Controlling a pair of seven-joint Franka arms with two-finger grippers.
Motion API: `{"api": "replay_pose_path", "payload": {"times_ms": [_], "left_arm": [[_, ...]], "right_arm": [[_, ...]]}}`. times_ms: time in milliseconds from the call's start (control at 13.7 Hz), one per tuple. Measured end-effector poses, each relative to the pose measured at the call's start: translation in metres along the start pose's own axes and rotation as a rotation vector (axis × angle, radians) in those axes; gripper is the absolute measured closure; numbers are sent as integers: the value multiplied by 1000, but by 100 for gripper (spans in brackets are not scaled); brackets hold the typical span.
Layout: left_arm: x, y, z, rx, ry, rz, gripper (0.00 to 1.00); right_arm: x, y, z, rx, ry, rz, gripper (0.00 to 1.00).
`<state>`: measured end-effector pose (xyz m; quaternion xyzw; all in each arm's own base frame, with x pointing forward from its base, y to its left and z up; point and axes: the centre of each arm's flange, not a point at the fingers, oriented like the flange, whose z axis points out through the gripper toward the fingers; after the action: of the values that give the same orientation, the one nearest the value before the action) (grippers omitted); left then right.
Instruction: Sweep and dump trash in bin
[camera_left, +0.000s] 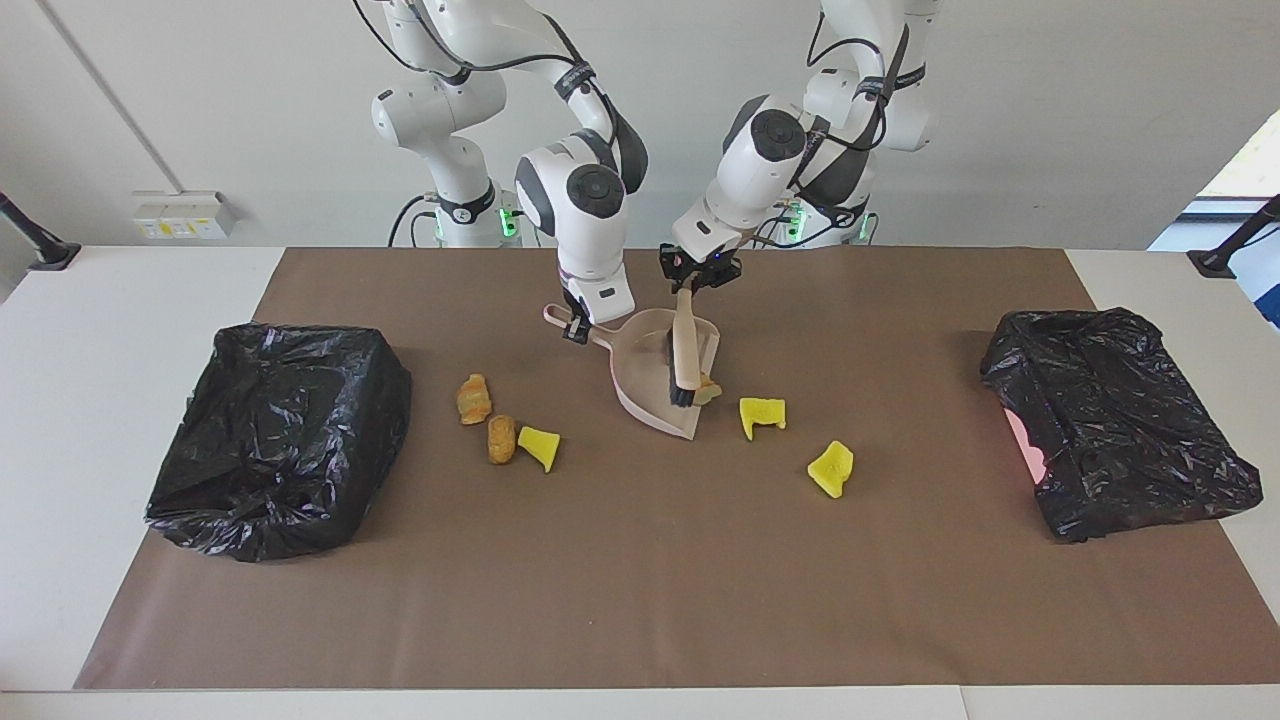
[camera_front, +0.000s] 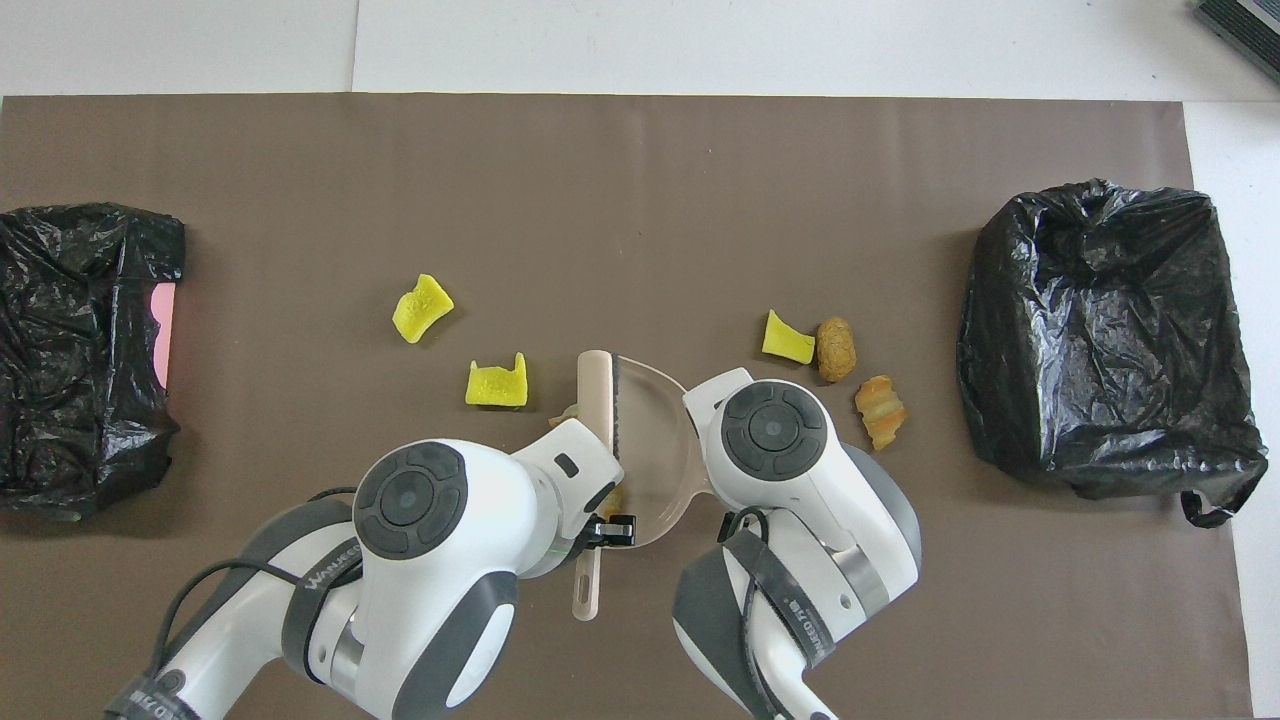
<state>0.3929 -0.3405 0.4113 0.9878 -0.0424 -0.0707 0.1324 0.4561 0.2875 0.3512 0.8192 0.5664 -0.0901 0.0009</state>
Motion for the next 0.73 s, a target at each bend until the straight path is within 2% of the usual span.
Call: {"api": "replay_pose_path", "payload": {"times_ms": [73,219,366,731], "left_arm": [[12,-14,-6,16,11,1,74],[35,-43,-17,108,33,21,74],[62,-66,-33,187,27,56,74],[120,-137,-59,317,24,185,74]], "right_arm": [[0,0,0,0,0,0,69],[0,0,0,0,0,0,69],[1,0,-2,-2,3,4,69],[25,-4,-10,-9,49,73,69]]}}
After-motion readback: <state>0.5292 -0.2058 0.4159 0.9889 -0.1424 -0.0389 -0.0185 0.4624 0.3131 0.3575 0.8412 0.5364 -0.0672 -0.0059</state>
